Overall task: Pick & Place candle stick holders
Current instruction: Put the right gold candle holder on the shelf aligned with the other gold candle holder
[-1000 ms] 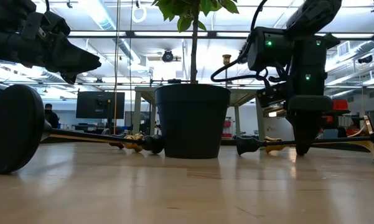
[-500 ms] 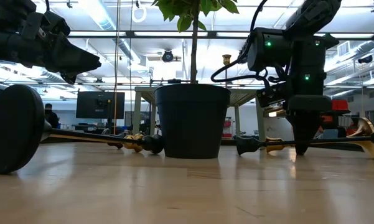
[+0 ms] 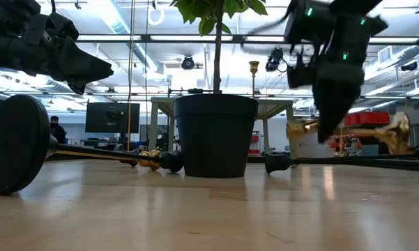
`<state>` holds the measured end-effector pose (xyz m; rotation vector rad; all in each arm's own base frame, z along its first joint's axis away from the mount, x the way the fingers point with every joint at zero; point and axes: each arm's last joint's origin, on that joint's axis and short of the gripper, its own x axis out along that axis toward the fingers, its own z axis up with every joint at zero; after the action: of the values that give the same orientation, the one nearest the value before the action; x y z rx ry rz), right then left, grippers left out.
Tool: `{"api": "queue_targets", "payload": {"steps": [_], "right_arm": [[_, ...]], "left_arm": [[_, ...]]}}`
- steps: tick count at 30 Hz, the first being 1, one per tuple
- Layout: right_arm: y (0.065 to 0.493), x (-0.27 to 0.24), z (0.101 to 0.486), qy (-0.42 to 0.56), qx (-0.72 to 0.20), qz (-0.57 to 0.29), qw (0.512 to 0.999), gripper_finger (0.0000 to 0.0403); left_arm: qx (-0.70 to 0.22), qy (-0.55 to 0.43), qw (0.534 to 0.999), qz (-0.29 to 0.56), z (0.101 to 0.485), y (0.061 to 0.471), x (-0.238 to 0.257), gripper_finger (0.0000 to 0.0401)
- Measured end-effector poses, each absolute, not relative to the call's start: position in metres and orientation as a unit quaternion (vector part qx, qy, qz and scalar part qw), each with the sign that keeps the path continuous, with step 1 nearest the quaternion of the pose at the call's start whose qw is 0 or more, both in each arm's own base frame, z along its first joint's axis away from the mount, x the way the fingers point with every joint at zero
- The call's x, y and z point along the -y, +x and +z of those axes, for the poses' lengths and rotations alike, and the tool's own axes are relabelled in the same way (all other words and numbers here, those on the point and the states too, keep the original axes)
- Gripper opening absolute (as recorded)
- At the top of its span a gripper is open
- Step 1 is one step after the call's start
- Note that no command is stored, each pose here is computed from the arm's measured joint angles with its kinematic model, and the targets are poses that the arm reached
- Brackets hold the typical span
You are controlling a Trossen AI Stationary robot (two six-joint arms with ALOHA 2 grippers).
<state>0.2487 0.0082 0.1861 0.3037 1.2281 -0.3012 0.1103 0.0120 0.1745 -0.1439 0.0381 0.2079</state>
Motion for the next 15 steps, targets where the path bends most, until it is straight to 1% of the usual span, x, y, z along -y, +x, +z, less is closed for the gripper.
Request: {"api": "queue_targets", "payload": {"steps": [7,12,15], "right_arm": [[0.229,-0.004,0.229,0.125,-0.476,-0.177,0.852,0.0006],[0.218,0.0,0.259,0.12,-0.377,-0.207,0.895,0.0006],[0.212,0.001,0.272,0.108,-0.331,-0.219,0.912,0.0006]], "left_arm": [[-0.019,-0.072,0.992,0.104,0.175,0.11,-0.012,0.0099],[-0.019,-0.072,0.992,0.104,0.175,0.11,-0.012,0.0099],[-0.019,-0.072,0.992,0.104,0.175,0.11,-0.012,0.0099]]}}
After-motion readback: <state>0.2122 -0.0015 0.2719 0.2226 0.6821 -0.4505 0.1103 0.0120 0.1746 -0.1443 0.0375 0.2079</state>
